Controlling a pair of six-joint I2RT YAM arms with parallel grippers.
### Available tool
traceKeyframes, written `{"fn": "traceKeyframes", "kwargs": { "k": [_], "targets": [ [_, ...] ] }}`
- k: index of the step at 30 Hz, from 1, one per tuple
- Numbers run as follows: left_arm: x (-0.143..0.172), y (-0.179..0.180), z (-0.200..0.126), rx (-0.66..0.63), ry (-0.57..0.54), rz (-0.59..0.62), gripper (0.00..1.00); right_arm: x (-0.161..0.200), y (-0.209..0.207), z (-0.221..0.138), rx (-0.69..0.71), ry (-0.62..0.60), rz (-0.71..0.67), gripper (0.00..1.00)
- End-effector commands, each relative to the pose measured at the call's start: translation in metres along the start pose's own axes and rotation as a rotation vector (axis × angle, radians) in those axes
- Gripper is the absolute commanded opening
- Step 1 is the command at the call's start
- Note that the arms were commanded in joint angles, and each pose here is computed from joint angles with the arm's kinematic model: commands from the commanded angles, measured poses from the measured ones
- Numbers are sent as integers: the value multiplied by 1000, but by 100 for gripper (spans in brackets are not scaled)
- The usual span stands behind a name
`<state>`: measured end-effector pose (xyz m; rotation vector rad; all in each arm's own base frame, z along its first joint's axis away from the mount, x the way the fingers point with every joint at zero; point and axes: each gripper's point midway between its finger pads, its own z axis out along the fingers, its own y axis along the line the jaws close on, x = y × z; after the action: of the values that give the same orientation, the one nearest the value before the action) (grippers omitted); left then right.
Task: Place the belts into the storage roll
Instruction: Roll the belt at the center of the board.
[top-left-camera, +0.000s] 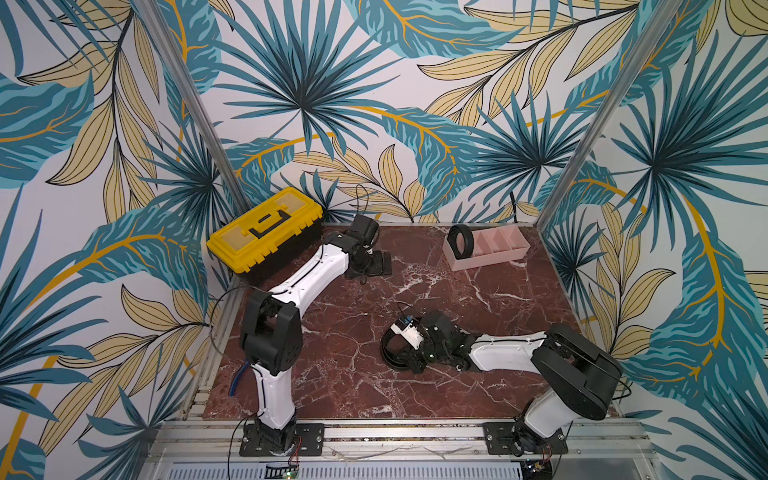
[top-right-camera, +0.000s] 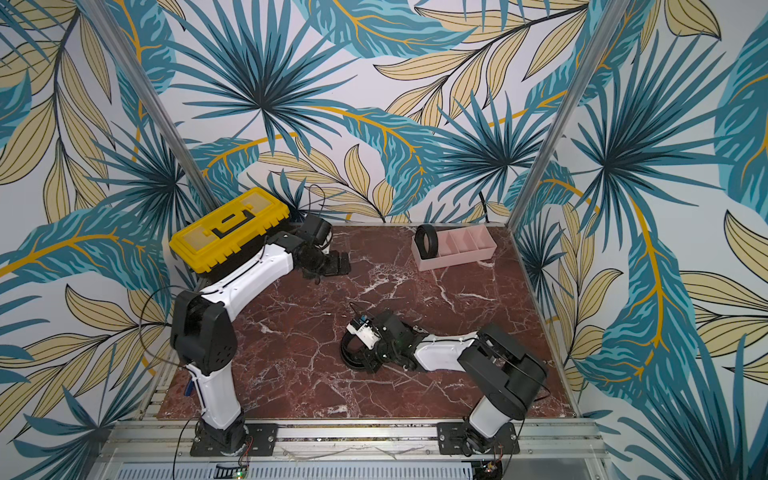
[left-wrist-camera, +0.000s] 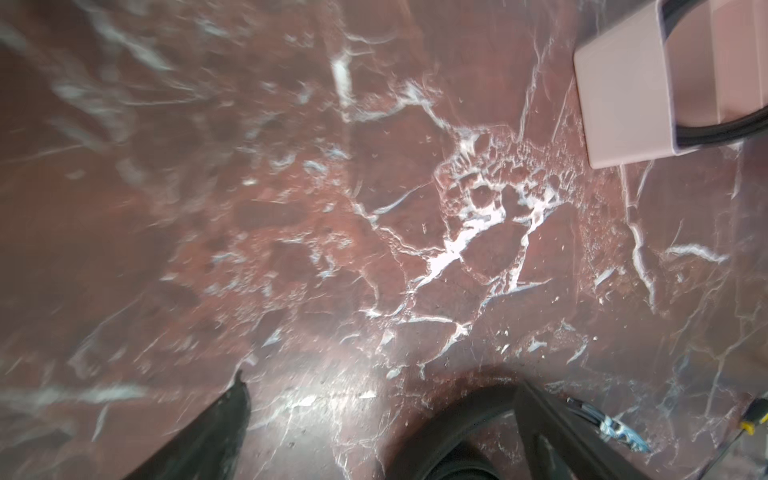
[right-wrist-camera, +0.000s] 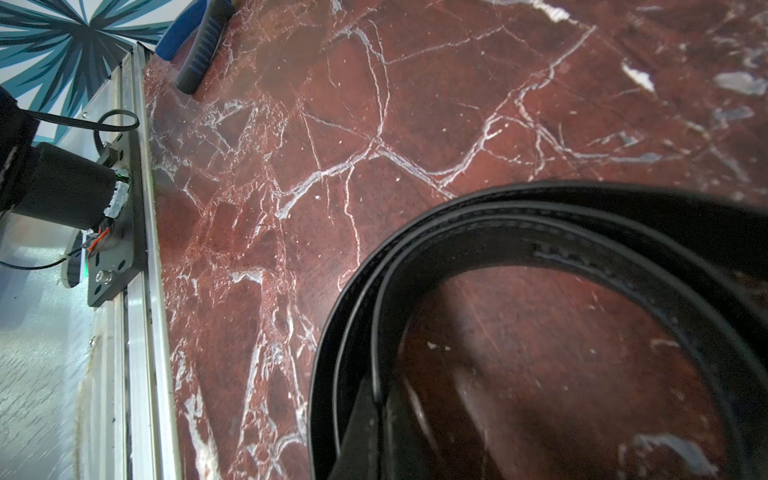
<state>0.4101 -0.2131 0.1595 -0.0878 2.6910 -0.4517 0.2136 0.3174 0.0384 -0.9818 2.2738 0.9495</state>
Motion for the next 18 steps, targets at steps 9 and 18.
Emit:
{"fn": "traceKeyframes", "kwargs": {
  "k": [9, 18],
  "targets": [
    [149, 8, 21, 103, 232, -129, 93, 36, -3, 4, 11, 112, 54, 0],
    [161, 0, 26, 179, 231, -59, 88, 37, -3, 2, 11, 116, 52, 0]
  ]
}}
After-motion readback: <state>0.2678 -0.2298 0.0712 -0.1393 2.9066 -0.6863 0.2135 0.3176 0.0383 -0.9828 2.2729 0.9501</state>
